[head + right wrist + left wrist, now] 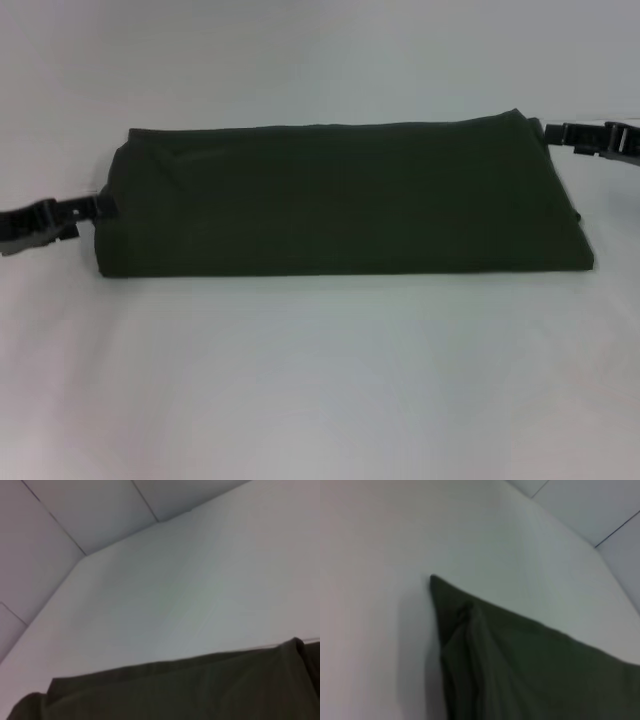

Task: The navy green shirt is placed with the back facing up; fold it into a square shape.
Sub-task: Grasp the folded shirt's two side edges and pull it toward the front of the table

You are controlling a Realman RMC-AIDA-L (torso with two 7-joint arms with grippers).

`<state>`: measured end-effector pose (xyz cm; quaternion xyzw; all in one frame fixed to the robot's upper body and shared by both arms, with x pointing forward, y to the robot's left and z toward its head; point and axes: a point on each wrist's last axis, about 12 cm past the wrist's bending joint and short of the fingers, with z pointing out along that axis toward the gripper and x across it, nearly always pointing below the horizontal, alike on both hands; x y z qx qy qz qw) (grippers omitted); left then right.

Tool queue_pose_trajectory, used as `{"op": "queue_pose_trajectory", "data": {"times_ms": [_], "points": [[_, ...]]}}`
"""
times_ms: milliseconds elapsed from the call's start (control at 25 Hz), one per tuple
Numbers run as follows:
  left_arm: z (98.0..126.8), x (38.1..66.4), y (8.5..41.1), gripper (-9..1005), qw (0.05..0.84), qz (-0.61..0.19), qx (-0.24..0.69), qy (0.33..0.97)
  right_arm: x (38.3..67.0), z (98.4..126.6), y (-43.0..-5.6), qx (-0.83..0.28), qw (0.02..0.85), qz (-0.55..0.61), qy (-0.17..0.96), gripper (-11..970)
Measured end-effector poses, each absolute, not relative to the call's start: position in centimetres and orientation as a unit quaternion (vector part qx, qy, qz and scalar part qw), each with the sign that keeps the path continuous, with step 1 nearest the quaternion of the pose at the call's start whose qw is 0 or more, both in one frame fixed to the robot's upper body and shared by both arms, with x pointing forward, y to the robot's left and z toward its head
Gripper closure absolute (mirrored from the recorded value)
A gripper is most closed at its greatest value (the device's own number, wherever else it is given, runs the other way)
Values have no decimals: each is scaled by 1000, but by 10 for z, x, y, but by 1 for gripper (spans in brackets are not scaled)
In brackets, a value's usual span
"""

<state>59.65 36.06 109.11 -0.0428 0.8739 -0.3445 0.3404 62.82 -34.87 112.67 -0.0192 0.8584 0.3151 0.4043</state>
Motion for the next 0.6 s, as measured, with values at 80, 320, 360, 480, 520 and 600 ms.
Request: {"op": "queue_pose_trajectory", "data": {"times_ms": [80,320,360,480,520,600], "points": [[1085,595,358,112,339,-335,-43,878,628,1126,-348,-23,400,312,861,241],[1072,594,355,112,335,-312,-56,887,627,1123,-346,-25,396,312,863,242],[1071,594,354,112,334,-311,-57,888,626,1123,-346,-26,396,312,863,242],[1070,595,352,112,337,-308,-55,888,626,1121,-345,-27,394,313,864,242],[1070,595,351,112,337,-308,-54,888,625,1119,-345,-25,393,313,864,242],[1069,596,347,111,338,-308,-50,888,624,1118,-347,-22,391,311,866,242]]}}
